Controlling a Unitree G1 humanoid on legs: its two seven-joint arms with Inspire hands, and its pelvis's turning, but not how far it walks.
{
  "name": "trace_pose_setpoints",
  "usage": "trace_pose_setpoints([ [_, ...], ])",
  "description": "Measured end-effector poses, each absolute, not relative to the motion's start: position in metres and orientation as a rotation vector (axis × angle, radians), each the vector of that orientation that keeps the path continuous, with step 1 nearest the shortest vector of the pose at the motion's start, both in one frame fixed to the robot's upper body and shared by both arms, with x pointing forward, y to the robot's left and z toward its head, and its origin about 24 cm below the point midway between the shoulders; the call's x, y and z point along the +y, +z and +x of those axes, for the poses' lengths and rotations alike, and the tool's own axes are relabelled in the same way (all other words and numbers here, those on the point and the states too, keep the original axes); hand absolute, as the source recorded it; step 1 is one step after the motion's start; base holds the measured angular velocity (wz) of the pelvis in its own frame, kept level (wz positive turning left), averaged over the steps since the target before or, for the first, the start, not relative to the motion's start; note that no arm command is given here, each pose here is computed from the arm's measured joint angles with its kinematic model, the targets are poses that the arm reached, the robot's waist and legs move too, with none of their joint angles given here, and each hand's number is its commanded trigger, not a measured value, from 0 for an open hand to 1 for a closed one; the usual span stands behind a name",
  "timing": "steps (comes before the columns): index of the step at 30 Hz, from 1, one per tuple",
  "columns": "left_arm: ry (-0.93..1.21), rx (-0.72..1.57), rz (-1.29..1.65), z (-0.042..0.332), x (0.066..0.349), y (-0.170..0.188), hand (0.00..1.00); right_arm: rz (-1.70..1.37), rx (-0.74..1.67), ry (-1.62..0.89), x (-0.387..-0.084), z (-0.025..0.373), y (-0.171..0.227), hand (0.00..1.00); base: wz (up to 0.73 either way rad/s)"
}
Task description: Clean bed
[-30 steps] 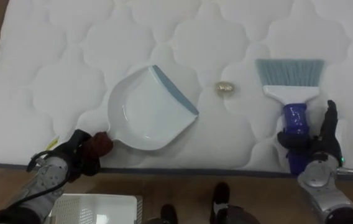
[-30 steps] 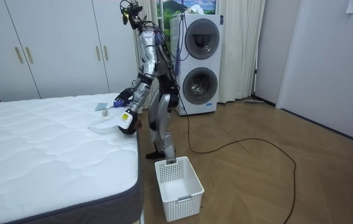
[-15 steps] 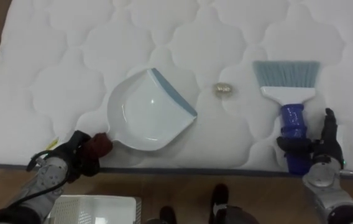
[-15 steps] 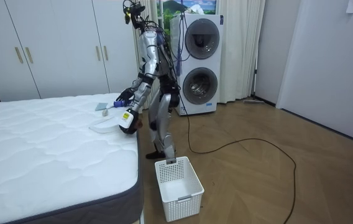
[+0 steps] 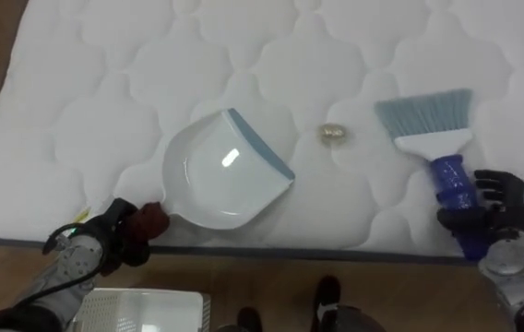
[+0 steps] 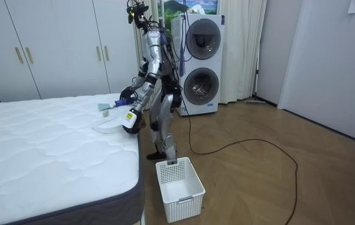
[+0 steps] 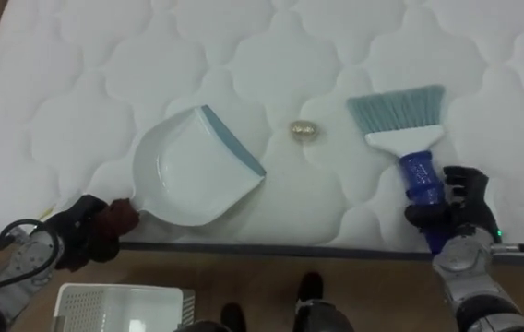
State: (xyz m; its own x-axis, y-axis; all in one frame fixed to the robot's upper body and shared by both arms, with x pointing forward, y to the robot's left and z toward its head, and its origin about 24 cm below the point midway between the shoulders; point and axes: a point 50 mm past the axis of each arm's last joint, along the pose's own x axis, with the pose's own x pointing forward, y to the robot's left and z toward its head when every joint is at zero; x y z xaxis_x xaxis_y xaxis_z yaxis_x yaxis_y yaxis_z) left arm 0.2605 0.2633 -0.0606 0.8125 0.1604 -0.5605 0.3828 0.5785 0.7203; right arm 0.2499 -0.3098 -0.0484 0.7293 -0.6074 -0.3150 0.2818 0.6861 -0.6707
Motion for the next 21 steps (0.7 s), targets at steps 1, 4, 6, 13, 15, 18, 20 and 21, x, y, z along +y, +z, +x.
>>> trace_pose_setpoints([
  [1,-0.141,0.633,0.962,0.2604,0.2633,-0.0606,1.0,-0.639,0.563,-0.528,-0.3099,0.2492,-0.0491,1.0,0.0],
  [4,-0.143,0.636,0.961,0.26,0.2634,-0.061,1.0,-0.693,0.596,-0.484,-0.3098,0.2458,-0.053,1.0,0.0],
  [6,-0.145,0.638,0.96,0.2599,0.2634,-0.0611,1.0,-0.707,0.61,-0.451,-0.3083,0.243,-0.0564,1.0,0.0],
  [13,-0.145,0.64,0.955,0.2597,0.2631,-0.0615,1.0,-0.76,0.636,-0.389,-0.3065,0.2447,-0.0575,1.0,0.0],
  [15,-0.143,0.643,0.956,0.2595,0.2633,-0.0617,1.0,-0.767,0.649,-0.379,-0.3066,0.2441,-0.0584,1.0,0.0],
  [18,-0.143,0.645,0.956,0.2594,0.2634,-0.0618,1.0,-0.771,0.651,-0.374,-0.3065,0.244,-0.0586,1.0,0.0],
  [20,-0.142,0.646,0.957,0.2595,0.2635,-0.0618,1.0,-0.771,0.654,-0.371,-0.3065,0.2435,-0.059,1.0,0.0],
  [21,-0.142,0.646,0.958,0.2596,0.2635,-0.0617,1.0,-0.769,0.655,-0.371,-0.3066,0.2435,-0.0591,1.0,0.0],
])
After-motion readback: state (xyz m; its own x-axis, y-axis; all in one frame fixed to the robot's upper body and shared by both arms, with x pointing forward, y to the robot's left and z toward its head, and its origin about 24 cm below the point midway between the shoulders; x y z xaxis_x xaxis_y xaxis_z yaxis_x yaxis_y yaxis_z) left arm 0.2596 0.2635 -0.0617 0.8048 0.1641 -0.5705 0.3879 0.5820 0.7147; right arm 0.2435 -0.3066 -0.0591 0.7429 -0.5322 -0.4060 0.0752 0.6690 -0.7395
